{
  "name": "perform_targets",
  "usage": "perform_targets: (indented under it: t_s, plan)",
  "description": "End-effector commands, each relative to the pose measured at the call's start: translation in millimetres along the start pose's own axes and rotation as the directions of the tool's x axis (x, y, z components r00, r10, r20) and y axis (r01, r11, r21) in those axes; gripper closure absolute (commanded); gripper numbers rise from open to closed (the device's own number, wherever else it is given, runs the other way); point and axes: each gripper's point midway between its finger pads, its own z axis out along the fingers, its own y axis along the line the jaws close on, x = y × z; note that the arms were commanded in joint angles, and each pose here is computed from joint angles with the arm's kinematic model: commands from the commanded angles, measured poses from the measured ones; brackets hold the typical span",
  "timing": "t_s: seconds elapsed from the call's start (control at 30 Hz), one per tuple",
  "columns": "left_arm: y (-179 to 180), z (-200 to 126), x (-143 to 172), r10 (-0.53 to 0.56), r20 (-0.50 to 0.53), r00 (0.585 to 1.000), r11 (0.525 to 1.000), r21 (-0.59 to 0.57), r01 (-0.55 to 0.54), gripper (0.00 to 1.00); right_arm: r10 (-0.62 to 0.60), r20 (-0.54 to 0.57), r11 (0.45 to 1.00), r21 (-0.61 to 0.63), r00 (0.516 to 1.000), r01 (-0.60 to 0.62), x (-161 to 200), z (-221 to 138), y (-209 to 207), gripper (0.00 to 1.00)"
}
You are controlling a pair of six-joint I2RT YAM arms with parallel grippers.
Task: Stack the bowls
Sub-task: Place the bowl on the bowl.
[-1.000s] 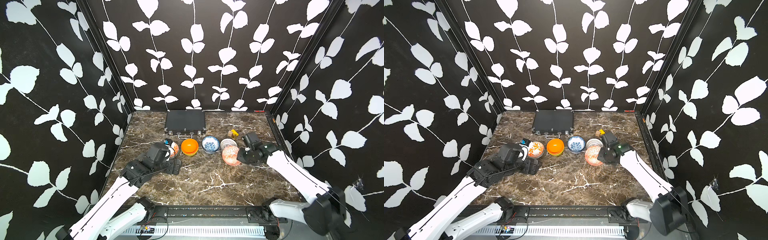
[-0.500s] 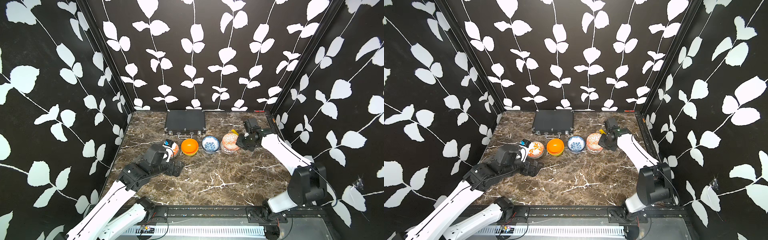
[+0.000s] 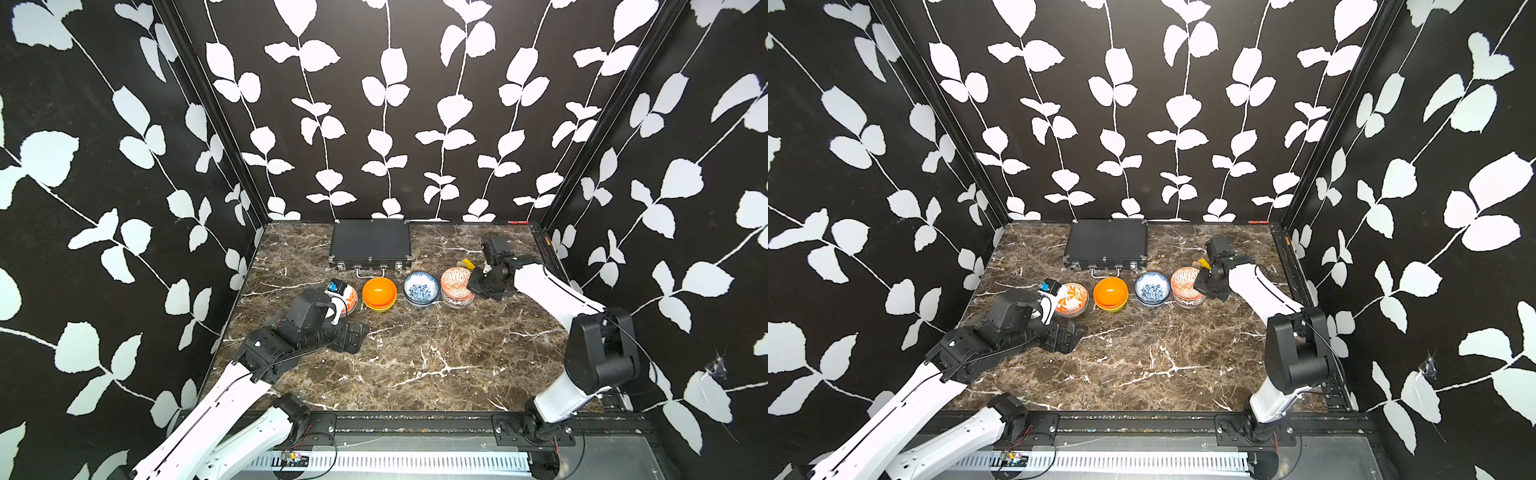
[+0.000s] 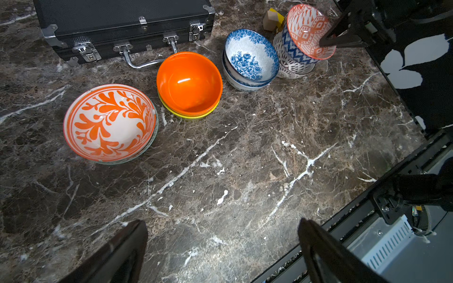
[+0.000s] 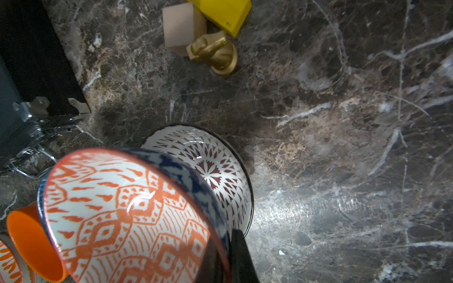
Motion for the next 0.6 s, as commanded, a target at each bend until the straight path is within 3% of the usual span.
perform_targets:
  t_s: [0.0,0.57]
  plan:
    - [0,-1,-2,0.018,0.021,1.0,1.0,-0.002,-0.018,0.02,-0.018,0.037,0.999,-0.026,0.999,0.019,-12,-1,8,1.0]
    - [3,-1,-2,0.014,0.021,1.0,1.0,-0.019,-0.014,0.01,-0.023,0.016,1.0,0.012,1.0,0.023,-10,14,-1,1.0]
